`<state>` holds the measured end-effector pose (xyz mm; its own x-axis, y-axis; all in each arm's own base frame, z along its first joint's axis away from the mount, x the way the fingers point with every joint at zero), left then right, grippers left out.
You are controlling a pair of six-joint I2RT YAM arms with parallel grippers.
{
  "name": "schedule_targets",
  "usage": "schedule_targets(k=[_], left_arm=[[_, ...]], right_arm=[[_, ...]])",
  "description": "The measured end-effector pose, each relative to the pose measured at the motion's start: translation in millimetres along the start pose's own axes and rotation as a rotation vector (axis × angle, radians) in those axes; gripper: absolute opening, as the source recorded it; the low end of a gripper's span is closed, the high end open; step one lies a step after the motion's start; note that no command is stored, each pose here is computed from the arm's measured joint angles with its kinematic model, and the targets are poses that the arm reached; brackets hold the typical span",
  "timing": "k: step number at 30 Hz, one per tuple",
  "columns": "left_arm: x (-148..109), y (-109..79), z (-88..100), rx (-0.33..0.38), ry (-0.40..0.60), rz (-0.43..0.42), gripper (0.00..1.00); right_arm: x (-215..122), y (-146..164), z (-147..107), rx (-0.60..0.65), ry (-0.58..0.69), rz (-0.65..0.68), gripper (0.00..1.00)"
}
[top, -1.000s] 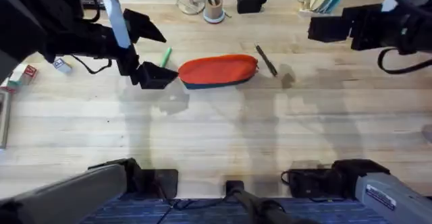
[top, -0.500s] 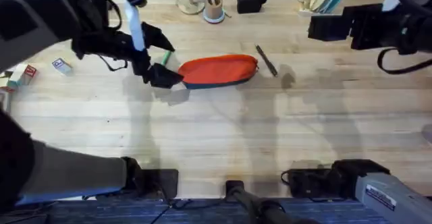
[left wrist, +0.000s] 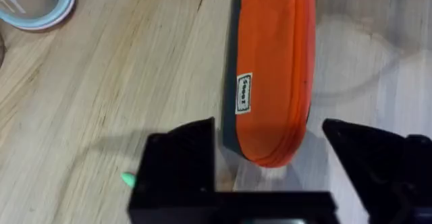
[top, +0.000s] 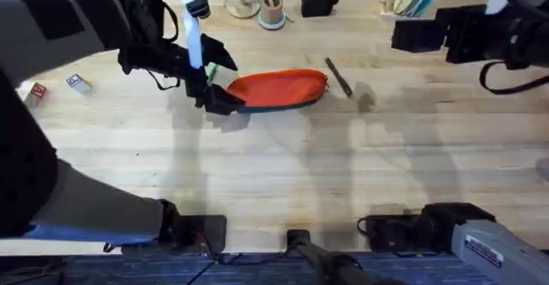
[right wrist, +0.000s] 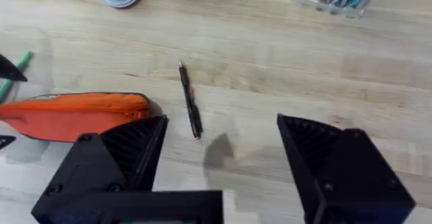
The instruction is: Unzip the bag, pick up the pens from the table one at a time and place them inside, then zip the bag closed.
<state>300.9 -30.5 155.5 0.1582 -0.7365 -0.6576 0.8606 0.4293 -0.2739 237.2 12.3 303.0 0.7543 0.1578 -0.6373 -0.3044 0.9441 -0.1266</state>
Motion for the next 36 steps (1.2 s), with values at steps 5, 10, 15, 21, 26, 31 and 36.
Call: schedule_targets(k=[5, 10, 15, 21, 26, 31, 36], left_arm=[[0.0, -0.1, 0.0, 0.0, -0.001, -0.001, 0.389], [0.6, -0.6, 0.3, 0.004, 0.0, -0.004, 0.046], [0.6, -0.5, 0.4, 0.005, 0.0, -0.003, 0.044], [0.7, -0.5, 0.4, 0.005, -0.001, -0.003, 0.044], [0.6, -0.5, 0.4, 0.005, -0.001, -0.003, 0.044], [0.6, -0.5, 0.4, 0.005, -0.001, -0.003, 0.044], [0.6, -0.5, 0.4, 0.005, -0.001, -0.003, 0.044]], right_arm=[[0.1, 0.0, 0.0, 0.002, 0.0, 0.0, 0.997], [0.1, 0.3, -0.1, 0.003, 0.0, 0.004, 0.997], [-0.2, 6.8, 0.4, 0.029, -0.015, 0.091, 0.997], [9.0, 16.8, -3.3, 0.058, 0.018, 0.25, 0.997], [21.5, 20.3, -10.6, 0.111, 0.091, 0.317, 0.997], [29.2, 20.7, -12.6, 0.181, 0.126, 0.336, 0.997], [30.8, 20.0, -11.5, 0.206, 0.124, 0.333, 0.997]])
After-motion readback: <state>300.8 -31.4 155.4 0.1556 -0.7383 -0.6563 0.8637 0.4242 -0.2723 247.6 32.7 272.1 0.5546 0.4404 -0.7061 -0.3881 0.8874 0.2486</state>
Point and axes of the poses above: each hand's point on the last joint's axis, 136 mm out from that joint toward the fingers, its own x axis out along the fingers, its own y axis along the line the jaws close on, z = x × y, the point moved 10 cm from there along -x, back along the fingers, and after that the axes turned 15 degrees about -x, right-handed, at the moved point
